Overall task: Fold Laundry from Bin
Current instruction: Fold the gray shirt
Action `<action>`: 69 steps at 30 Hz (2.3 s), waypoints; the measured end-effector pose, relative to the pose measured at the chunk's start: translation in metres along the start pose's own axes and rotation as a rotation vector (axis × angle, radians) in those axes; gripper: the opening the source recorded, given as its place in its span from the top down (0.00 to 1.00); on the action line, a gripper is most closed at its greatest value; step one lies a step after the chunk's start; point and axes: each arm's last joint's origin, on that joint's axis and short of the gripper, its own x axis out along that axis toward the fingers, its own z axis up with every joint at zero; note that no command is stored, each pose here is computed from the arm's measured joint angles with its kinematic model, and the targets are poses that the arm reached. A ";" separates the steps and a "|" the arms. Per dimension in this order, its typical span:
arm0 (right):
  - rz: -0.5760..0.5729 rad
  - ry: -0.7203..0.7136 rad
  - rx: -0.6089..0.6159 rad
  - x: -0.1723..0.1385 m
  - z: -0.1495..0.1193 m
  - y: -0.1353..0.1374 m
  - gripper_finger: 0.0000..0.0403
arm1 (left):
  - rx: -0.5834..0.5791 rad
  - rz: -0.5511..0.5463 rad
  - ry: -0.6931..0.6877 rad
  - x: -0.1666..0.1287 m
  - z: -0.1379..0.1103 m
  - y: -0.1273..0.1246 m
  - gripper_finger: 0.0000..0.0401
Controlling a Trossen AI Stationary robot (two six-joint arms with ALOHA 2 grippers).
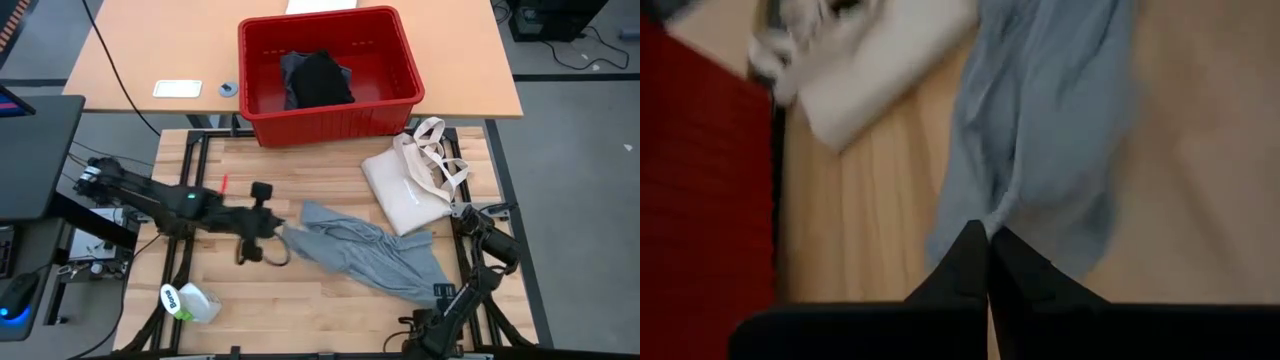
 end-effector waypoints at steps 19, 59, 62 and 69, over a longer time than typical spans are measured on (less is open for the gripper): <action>0.037 0.055 0.026 -0.002 -0.027 0.004 0.47 | -0.335 -0.345 -0.345 -0.104 -0.002 -0.035 0.98; -0.154 -1.266 0.035 -0.102 0.135 -0.241 0.54 | -0.442 -0.514 -0.145 -0.046 0.019 -0.172 0.98; -0.126 -1.277 -0.003 -0.101 0.137 -0.245 0.55 | -0.447 -0.489 -0.162 -0.048 0.018 -0.174 0.98; -0.128 -1.266 -0.088 -0.100 0.137 -0.245 0.91 | -0.517 -0.411 -0.186 -0.051 0.017 -0.175 0.98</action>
